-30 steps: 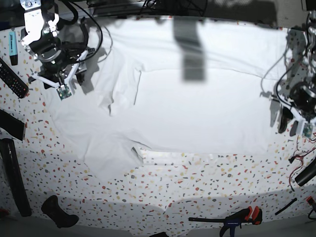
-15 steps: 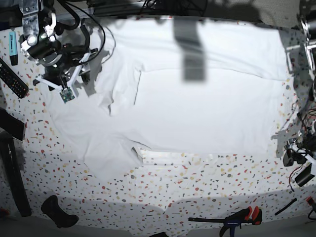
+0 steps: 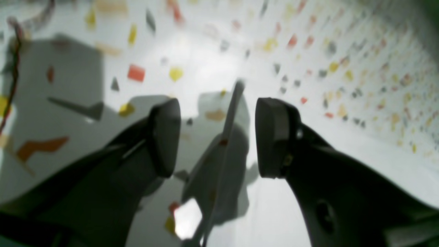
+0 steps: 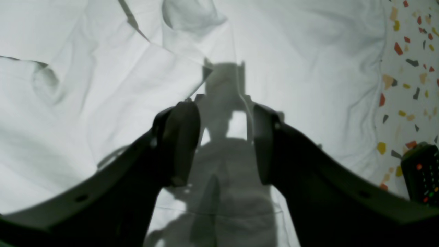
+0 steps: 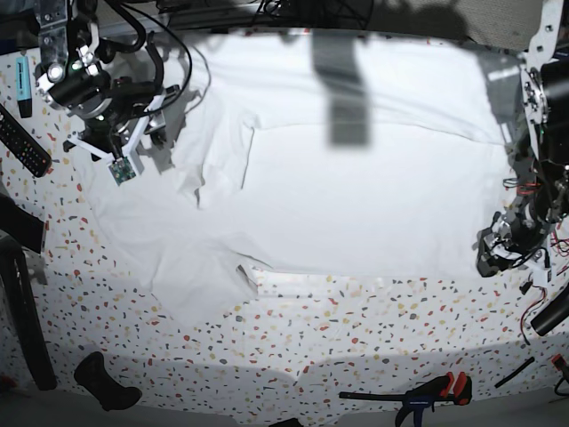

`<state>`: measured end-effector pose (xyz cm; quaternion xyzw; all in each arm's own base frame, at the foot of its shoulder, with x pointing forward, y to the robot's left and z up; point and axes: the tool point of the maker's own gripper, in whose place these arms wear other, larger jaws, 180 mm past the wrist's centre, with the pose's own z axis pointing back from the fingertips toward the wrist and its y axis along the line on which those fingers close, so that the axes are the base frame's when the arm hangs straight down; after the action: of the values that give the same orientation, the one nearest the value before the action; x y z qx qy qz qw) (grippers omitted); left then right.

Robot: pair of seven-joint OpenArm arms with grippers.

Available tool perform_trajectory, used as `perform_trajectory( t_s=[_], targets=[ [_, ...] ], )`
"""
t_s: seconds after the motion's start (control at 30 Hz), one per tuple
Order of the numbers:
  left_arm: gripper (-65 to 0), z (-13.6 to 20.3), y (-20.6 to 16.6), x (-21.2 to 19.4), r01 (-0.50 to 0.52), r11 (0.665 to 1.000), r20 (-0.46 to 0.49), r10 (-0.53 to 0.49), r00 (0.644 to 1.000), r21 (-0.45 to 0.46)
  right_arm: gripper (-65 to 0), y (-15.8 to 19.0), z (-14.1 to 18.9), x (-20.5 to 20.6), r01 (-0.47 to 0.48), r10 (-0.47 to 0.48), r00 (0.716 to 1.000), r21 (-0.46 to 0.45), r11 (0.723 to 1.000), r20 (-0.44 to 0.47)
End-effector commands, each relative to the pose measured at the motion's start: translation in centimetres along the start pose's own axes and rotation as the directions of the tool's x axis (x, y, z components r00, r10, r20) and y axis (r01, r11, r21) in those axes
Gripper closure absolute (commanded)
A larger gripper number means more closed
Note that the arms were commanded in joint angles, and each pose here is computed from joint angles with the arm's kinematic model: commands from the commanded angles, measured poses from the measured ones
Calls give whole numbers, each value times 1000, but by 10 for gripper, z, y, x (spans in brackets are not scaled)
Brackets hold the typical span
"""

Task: Fold the T-shirt properly

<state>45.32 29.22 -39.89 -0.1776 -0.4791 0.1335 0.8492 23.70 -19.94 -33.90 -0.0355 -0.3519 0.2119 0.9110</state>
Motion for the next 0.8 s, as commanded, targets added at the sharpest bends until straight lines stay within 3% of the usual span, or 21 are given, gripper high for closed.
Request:
perform_trajectory(
  t_s=[0.0,0.27,0.57,0.77],
  targets=[
    [-337,-2,-5,25,44,999,34,-44,998,-8,-284,-3,4,11,-15,15,999,-5,1000,41],
    [-337,-11,-22,-5,50,998,-34,-51,998,-36,-284,-3,4,12,-15,15,999,-5,1000,43],
    [-333,-22,-59,-32,25,991,-67,-34,997,-131,-284,-3,4,12,-16,16,999,-6,1000,43],
    [-216,-21,-56,-29,29,991,-56,-36,998,-127,-284,-3,4,12,-16,16,999,-5,1000,46]
  ],
)
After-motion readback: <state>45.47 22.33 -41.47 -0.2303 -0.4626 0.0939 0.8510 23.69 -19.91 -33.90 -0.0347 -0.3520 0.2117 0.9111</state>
